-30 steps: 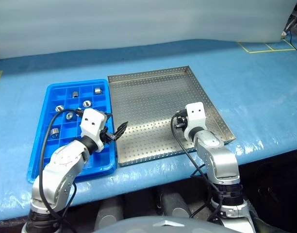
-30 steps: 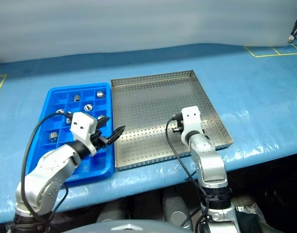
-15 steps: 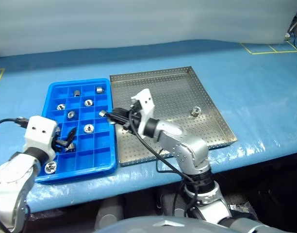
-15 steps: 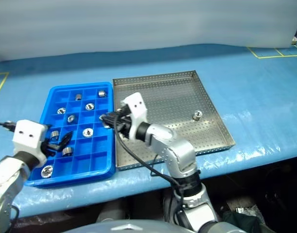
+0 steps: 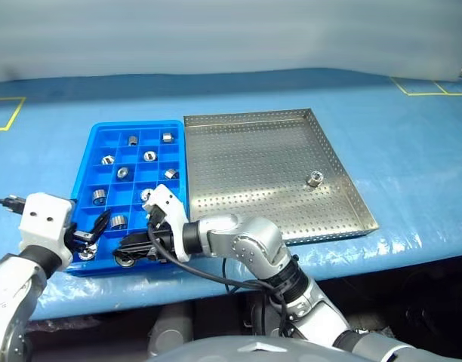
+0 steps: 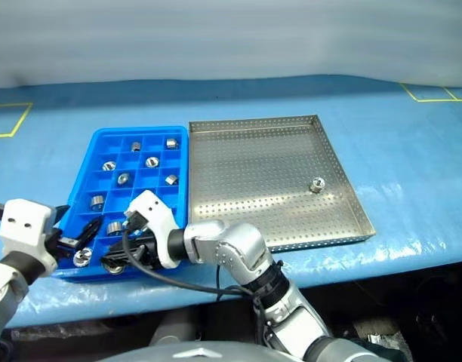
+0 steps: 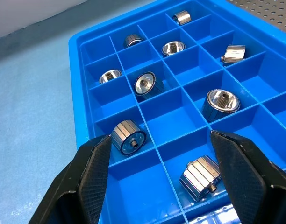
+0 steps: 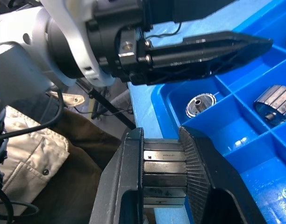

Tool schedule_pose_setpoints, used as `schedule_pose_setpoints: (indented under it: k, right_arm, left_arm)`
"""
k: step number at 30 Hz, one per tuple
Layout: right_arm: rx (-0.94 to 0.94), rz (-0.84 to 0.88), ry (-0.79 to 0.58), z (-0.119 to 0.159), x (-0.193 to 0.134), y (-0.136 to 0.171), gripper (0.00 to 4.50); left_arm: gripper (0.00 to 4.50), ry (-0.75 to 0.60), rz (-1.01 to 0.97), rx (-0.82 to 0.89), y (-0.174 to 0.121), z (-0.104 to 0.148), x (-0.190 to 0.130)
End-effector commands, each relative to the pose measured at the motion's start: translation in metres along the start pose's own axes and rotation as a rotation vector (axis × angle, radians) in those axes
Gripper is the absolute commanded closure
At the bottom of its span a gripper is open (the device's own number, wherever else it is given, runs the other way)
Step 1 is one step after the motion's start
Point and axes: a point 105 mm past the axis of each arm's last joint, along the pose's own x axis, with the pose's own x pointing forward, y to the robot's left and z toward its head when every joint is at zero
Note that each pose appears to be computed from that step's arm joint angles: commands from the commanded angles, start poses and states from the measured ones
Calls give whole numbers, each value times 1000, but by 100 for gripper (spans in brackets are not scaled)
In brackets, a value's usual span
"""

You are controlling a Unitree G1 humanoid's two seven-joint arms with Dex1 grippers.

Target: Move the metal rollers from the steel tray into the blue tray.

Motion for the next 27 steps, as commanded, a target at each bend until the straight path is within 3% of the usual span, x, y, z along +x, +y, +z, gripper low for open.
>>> schedule_pose_setpoints:
  k: [1,15,21,27]
  right_arm:
    - [-72,50,-49,19,15,14,372]
    - [-117,-17,-75,26,15,-5,372]
    - [-182,-38,-157,40,7,-4,175]
    - [-296,-250,-274,69,-30,-29,175]
  left_arm:
    - [84,-26,-10,19,-5,8,-2]
    - [84,-28,-35,16,-10,9,6]
    - [84,-41,-55,14,-13,12,11]
    - [84,-84,-110,-26,-29,17,18]
